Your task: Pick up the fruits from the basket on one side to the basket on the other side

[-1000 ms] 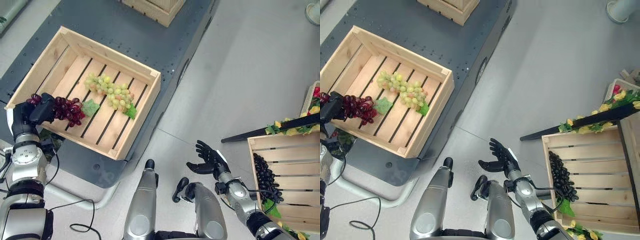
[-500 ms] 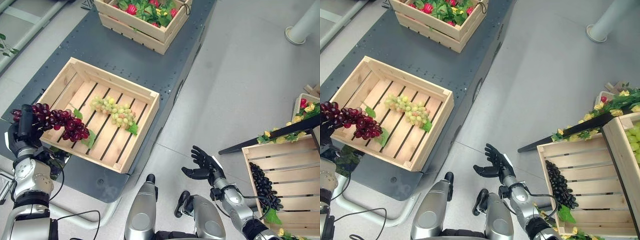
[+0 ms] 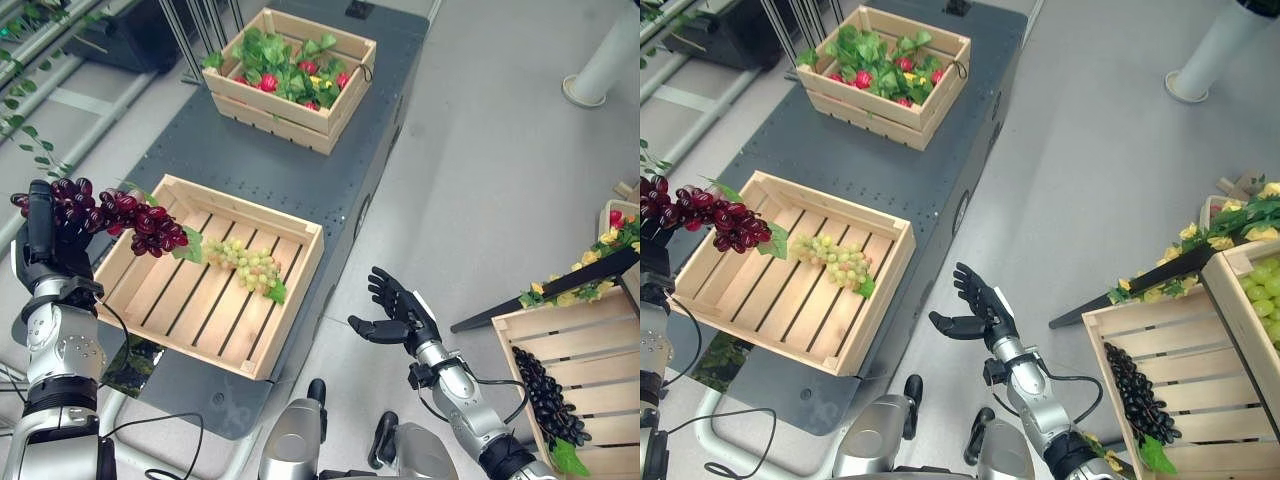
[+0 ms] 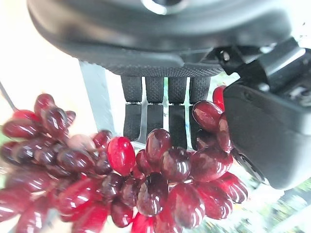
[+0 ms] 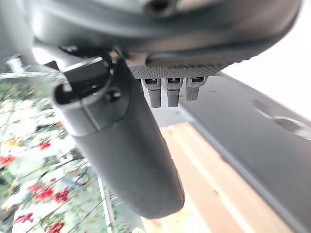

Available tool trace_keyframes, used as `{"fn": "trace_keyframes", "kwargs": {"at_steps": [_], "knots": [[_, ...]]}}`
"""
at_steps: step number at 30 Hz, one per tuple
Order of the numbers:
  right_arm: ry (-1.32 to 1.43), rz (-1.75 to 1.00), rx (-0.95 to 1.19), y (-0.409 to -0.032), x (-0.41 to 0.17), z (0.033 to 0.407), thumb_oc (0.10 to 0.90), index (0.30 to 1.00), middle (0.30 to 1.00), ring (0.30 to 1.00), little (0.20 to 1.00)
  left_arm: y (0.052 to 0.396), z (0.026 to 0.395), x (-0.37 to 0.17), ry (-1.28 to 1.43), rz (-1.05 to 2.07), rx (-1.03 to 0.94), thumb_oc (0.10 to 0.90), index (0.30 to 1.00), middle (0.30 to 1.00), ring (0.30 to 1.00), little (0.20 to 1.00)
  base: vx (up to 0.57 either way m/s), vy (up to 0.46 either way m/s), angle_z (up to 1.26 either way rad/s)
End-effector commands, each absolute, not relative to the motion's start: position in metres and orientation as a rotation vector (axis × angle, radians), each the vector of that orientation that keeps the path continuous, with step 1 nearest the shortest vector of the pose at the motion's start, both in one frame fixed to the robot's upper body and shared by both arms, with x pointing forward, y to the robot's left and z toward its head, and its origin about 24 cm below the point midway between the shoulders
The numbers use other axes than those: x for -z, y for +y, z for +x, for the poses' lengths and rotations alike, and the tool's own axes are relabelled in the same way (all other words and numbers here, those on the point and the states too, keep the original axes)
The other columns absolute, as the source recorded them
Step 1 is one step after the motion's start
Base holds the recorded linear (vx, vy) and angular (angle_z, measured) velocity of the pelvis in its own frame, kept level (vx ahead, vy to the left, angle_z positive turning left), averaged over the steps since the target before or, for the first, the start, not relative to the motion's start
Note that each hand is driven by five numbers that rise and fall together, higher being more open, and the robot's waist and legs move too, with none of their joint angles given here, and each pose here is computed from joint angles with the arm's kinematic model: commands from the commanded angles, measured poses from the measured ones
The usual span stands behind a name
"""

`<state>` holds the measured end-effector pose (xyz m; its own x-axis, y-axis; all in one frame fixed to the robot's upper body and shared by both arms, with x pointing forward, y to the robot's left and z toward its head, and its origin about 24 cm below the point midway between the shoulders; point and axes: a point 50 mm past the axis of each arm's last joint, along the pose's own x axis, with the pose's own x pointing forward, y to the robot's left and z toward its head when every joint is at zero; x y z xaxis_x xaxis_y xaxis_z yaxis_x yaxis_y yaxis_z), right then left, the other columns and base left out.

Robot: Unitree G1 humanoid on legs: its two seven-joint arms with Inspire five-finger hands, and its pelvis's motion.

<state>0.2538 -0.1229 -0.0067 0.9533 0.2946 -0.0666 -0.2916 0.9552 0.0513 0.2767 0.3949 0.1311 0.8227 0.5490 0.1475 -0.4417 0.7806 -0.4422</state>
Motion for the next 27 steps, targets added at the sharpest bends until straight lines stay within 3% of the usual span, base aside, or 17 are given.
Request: {"fn": "trace_keyframes", "kwargs": {"at_steps": [1, 11, 27], "knots": [[-0.081, 0.036, -0.356, -0.104, -0.018, 0.255, 0.8, 0.9, 0.9, 0.9, 0.9, 0.375, 0.297, -0.166, -0.42, -0.442, -0.43, 0.4, 0.3, 0.3, 0.3, 0.3, -0.02, -0.066, -0.02], [-0.11, 0.072, -0.539, -0.066, -0.051, 0.271, 0.8, 0.9, 0.9, 0.9, 0.9, 0.332, 0.332, -0.211, -0.44, -0.496, -0.284, 0.4, 0.3, 0.3, 0.3, 0.3, -0.03, -0.081, -0.01], [-0.105, 0.237, -0.663, 0.005, -0.116, 0.315, 0.8, 0.9, 0.9, 0.9, 0.9, 0.207, 0.383, -0.248, -0.365, -0.57, 0.003, 0.4, 0.3, 0.3, 0.3, 0.3, -0.01, -0.088, 0.04]]}}
